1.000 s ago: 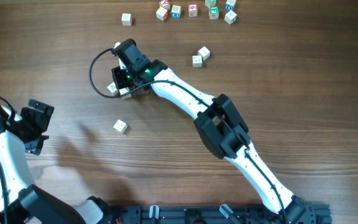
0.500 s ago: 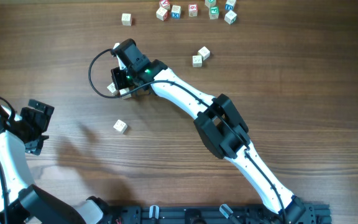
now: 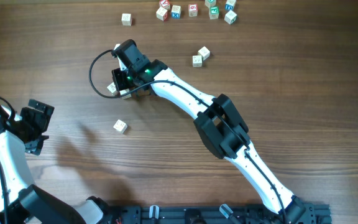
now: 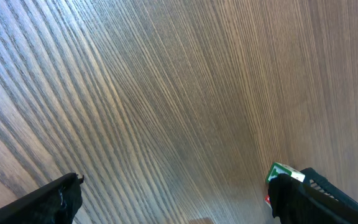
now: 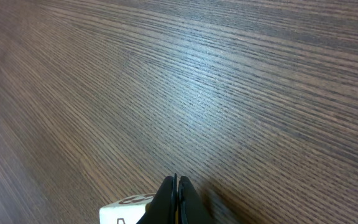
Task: Form a circle
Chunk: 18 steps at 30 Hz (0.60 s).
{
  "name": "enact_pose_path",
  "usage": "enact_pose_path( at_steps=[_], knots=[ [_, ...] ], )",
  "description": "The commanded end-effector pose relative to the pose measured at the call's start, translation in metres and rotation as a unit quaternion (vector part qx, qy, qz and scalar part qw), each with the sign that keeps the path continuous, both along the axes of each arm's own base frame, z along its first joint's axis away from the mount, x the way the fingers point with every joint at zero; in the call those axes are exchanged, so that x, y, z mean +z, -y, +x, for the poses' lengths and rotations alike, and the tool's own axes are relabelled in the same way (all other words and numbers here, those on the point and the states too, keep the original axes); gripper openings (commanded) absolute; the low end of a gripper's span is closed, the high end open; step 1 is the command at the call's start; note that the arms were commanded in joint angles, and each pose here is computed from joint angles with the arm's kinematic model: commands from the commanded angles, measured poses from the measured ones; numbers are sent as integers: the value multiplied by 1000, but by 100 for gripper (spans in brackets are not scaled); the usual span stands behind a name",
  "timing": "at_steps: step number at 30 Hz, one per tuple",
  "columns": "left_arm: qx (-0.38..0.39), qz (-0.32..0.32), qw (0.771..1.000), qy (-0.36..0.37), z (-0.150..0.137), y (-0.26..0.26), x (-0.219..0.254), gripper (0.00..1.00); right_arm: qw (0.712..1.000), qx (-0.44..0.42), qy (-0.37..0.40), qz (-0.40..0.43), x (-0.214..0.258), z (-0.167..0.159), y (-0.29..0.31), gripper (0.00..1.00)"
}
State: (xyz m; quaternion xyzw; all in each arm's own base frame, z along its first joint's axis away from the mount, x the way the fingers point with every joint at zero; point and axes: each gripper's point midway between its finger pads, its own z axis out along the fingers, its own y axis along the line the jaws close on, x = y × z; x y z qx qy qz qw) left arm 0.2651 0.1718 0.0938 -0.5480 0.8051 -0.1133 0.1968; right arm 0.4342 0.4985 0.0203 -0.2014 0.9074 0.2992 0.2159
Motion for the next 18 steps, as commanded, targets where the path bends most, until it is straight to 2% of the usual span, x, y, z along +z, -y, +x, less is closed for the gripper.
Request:
enact_pose_path(
  at_steps=[1, 18],
  knots=[
    [6, -2, 1000, -7, -3, -1, -4, 100, 1000, 3, -7, 2, -2, -1, 1, 5],
    [6, -2, 1000, -7, -3, -1, -4, 100, 1000, 12, -11, 9, 3, -5, -2, 4]
  ],
)
